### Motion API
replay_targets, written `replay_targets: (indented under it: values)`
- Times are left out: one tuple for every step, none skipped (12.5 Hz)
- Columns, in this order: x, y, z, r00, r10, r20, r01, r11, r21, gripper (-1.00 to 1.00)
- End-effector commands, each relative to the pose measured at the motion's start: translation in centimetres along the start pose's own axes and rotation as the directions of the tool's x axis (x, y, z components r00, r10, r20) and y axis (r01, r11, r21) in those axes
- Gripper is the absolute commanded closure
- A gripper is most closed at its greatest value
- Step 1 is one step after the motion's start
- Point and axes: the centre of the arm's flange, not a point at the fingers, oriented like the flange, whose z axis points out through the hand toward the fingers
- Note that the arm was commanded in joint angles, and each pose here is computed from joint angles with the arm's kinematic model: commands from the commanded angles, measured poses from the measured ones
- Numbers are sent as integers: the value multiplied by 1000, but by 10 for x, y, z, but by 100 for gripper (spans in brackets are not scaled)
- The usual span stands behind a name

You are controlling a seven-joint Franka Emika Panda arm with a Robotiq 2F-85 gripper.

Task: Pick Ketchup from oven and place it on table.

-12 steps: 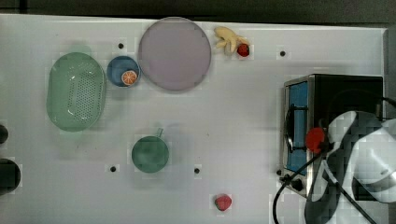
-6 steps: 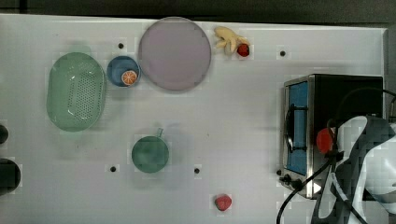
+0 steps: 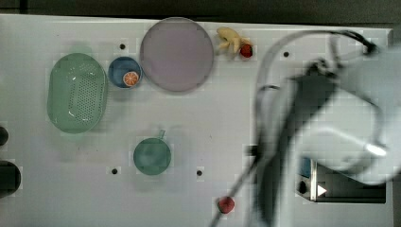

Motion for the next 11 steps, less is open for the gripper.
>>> replay_targets:
  values:
    - [-61,-49,7,994,-98,39,98,995,-7,-23]
    - [-110,-72,25,980,-185,75,187,982,-23,-23]
    - [-129,-77,36,972,-215,94,220,975,-36,-23]
    - [-145,-79,47,965,-239,112,245,968,-49,-23]
    - [-162,-78,69,957,-258,132,268,961,-67,-23]
    - [-167,-73,86,956,-261,137,272,959,-75,-23]
    - [-168,-65,105,957,-259,129,270,959,-80,-23]
    - [-168,-57,122,959,-257,120,268,960,-83,-23]
    - [-169,-48,139,960,-255,113,266,960,-88,-23]
    - [-171,-35,162,962,-250,107,259,962,-89,-23]
    - [-172,-27,175,964,-245,100,254,963,-88,-23]
